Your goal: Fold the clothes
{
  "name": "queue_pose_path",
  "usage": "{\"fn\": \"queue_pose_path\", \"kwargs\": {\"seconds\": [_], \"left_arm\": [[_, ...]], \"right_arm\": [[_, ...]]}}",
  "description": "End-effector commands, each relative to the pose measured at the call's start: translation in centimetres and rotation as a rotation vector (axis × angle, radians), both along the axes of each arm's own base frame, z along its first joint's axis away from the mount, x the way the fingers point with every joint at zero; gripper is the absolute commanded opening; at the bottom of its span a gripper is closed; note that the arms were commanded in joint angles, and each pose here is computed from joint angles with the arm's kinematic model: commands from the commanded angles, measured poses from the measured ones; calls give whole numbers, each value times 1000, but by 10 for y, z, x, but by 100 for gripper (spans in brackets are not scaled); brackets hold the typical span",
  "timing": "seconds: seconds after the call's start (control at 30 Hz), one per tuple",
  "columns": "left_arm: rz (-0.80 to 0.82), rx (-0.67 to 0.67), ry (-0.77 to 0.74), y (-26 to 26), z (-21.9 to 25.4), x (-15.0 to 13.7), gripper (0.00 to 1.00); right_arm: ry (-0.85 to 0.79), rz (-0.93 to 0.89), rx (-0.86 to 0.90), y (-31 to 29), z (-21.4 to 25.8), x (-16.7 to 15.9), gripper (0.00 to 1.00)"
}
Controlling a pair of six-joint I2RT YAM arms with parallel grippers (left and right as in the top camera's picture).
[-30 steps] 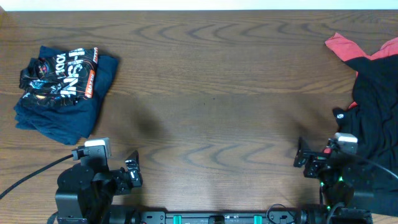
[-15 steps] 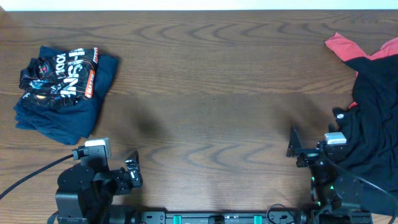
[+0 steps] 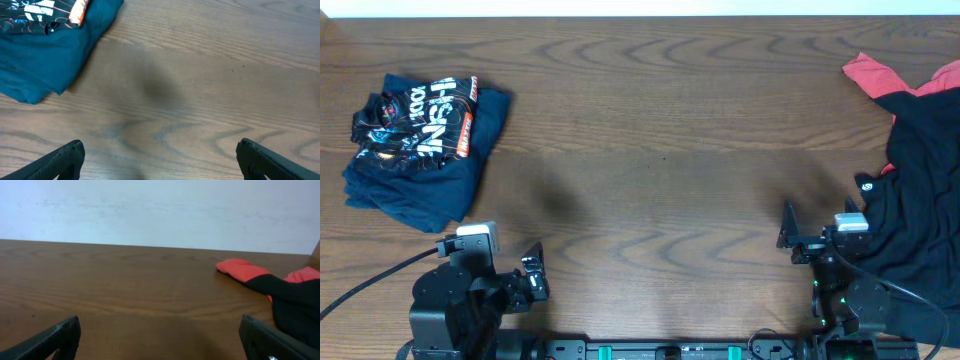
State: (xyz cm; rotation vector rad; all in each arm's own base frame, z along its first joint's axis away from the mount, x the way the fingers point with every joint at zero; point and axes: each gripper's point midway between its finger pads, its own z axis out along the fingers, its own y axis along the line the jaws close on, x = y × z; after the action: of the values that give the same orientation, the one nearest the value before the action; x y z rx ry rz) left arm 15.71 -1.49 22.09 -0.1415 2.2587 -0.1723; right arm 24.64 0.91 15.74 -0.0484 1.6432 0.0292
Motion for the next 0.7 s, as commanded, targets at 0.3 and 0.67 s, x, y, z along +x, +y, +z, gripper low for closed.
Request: {"fn": "queue_pose_path", "kwargs": {"seconds": [0.3, 0.67], "left_arm": [[12, -2, 1, 1, -1, 0, 98], [13, -2, 1, 1, -1, 0, 98]], "right_arm": [[-3, 6, -81, 3, -1, 0, 99], [-3, 6, -81, 3, -1, 0, 99]]}}
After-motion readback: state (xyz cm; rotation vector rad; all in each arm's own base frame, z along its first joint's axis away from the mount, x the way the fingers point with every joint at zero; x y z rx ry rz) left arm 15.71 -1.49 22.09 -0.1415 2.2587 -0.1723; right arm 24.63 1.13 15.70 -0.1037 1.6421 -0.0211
